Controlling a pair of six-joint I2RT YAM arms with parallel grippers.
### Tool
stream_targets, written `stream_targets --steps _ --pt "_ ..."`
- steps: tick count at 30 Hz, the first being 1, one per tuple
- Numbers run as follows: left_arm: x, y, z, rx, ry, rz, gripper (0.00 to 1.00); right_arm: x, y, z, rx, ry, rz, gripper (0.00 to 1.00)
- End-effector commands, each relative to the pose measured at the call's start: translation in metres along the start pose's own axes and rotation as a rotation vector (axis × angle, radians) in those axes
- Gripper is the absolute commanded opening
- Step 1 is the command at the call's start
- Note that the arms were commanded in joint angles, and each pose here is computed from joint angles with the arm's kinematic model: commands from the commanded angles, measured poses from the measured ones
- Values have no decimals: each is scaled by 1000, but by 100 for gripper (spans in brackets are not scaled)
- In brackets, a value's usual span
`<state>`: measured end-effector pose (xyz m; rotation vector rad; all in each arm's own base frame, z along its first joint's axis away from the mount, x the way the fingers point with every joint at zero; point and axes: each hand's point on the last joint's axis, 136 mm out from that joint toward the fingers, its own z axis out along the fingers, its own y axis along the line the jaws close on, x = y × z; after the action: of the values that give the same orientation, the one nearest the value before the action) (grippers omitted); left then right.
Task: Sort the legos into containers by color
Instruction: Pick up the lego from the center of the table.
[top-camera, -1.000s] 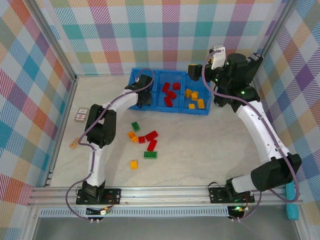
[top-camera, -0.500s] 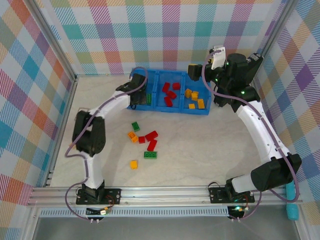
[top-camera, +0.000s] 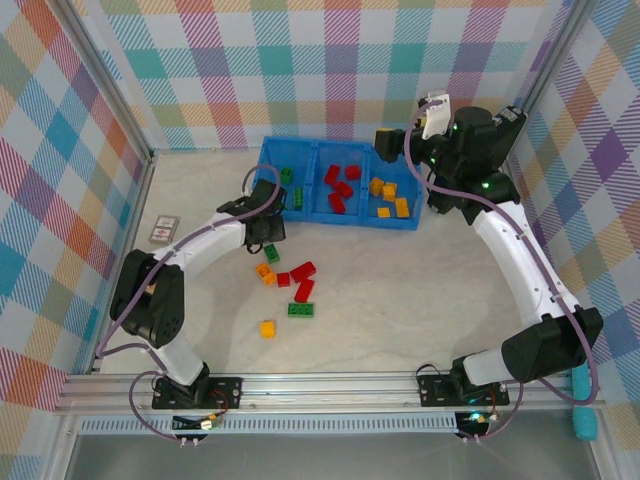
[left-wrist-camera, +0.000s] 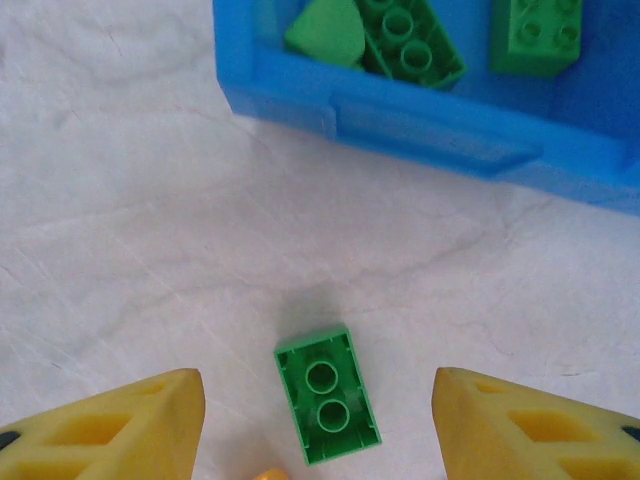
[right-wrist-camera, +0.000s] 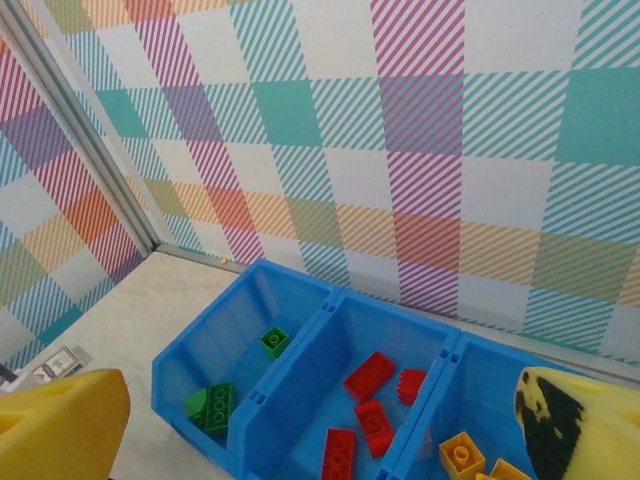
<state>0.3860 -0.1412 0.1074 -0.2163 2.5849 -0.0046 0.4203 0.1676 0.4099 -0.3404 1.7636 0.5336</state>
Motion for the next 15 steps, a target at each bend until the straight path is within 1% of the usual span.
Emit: stream_targets --steps 1,8,15 --pt "2 -13 10 32 -1 -50 62 -12 6 -8 -25 -46 -14 99" --pt "25 -19 41 13 60 -58 62 -13 5 -9 -18 -45 -21 99" --pt "44 -9 52 -37 83 -58 62 -12 5 -8 -22 -42 -13 99"
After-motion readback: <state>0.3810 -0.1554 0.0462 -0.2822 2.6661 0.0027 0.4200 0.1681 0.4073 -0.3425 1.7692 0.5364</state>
